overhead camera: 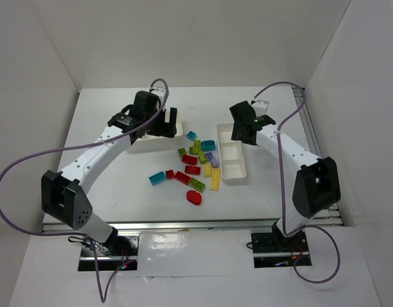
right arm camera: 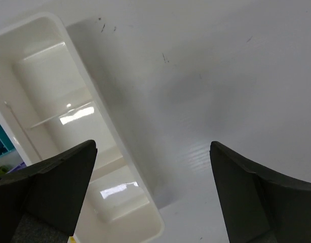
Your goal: Sort the legos into containers by color
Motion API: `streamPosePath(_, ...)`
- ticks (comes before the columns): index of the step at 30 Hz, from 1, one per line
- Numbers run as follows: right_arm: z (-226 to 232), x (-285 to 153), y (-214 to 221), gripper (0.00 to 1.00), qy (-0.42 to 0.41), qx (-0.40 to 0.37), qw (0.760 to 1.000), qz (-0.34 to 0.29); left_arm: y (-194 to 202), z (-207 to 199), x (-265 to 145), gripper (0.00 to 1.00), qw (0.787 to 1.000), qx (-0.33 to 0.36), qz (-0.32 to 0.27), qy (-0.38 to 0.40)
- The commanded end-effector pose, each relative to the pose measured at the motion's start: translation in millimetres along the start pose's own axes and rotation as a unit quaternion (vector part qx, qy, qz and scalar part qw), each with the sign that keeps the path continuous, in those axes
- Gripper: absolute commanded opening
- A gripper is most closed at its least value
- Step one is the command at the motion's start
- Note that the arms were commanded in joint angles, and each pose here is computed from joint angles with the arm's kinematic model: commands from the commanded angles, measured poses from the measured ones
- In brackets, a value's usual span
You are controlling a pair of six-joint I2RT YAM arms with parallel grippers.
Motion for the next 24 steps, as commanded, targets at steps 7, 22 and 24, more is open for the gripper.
streamPosePath(7, -3.8, -16.3, 2.8, 1.00, -0.027, 0.027, 0.999, -0.024, 39.2, -23.1, 1.3, 0.99, 0.997, 0.060, 0.049, 0.003)
streamPosePath(22, -22.2, -13.9, 6.0, 1.00, -0.013, 0.043, 0.999, -0.025, 146.9, -12.0, 11.1, 0.96, 0.982, 0.022, 0.177, -0.064)
streamPosePath(24, -22.8, -13.3, 3.5, 1.00, -0.004, 0.042, 0.999, -0.030, 156.8, -13.5, 11.2, 0.96, 0.980, 0.022, 0.192, -0.053)
Point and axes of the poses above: each gripper's point midway between its finger pads, its own x axis out along the fingers, its own z axis along the line the jaws close on, y = z × x, the point moved 6 cm from there along -x, back along the fingers, and after that the axes turned 8 degrees about x, right-handed, at the moved point
